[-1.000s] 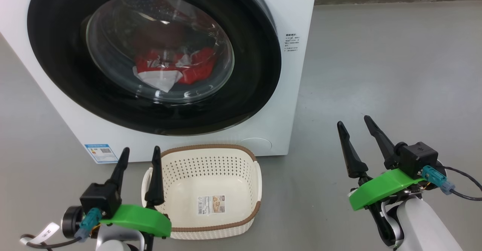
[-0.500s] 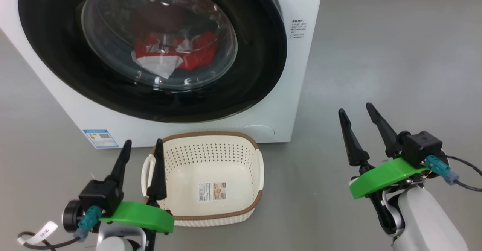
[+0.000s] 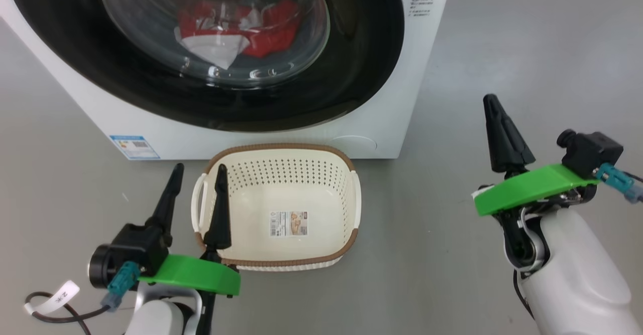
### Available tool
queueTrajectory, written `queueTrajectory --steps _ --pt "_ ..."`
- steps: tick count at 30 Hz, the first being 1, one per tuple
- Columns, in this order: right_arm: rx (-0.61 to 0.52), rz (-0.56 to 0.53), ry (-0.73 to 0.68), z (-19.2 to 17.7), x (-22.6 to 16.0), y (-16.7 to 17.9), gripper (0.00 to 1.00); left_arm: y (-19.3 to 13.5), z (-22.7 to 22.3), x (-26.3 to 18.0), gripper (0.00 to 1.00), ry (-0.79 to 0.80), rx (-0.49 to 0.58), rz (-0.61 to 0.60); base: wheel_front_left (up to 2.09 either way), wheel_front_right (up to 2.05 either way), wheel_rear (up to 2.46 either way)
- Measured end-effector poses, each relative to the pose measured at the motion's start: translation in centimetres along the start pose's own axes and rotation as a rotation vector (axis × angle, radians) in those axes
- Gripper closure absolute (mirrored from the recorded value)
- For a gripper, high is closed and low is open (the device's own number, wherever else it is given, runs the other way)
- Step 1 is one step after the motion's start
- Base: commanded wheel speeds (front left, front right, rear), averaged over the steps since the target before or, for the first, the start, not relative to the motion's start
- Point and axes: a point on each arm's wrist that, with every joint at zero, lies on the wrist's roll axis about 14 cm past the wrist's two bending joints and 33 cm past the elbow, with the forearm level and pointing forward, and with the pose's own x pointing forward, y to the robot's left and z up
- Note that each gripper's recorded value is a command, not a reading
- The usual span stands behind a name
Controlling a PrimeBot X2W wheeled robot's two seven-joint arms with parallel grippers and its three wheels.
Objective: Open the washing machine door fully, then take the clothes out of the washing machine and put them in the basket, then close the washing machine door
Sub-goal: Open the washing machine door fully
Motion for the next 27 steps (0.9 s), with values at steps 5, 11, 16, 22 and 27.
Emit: queueTrajectory --steps 5,11,16,22,27 --pt "0.108 -0.013 0.001 -0.5 2.2 0.0 1.00 0.1 -0.8 0.4 0.00 0.018 0.002 0.000 0.00 0.00 0.00" --pt "0.298 -0.018 0.005 -0.5 5.0 0.7 1.00 0.8 -1.2 1.0 0.00 0.024 0.002 0.019 0.00 0.00 0.00" --pt "0.397 -0.008 0.029 -0.6 7.0 1.2 1.00 1.3 -2.1 1.0 0.00 0.043 0.003 0.029 0.00 0.00 0.00" --pt "0.465 0.001 0.071 -1.0 9.0 1.1 1.00 1.4 -2.6 1.6 0.00 0.049 0.002 0.026 0.00 0.00 0.00" --pt "0.537 0.022 0.116 -1.1 11.0 1.4 1.00 1.6 -3.0 2.2 0.00 0.053 0.003 0.027 0.00 0.00 0.00"
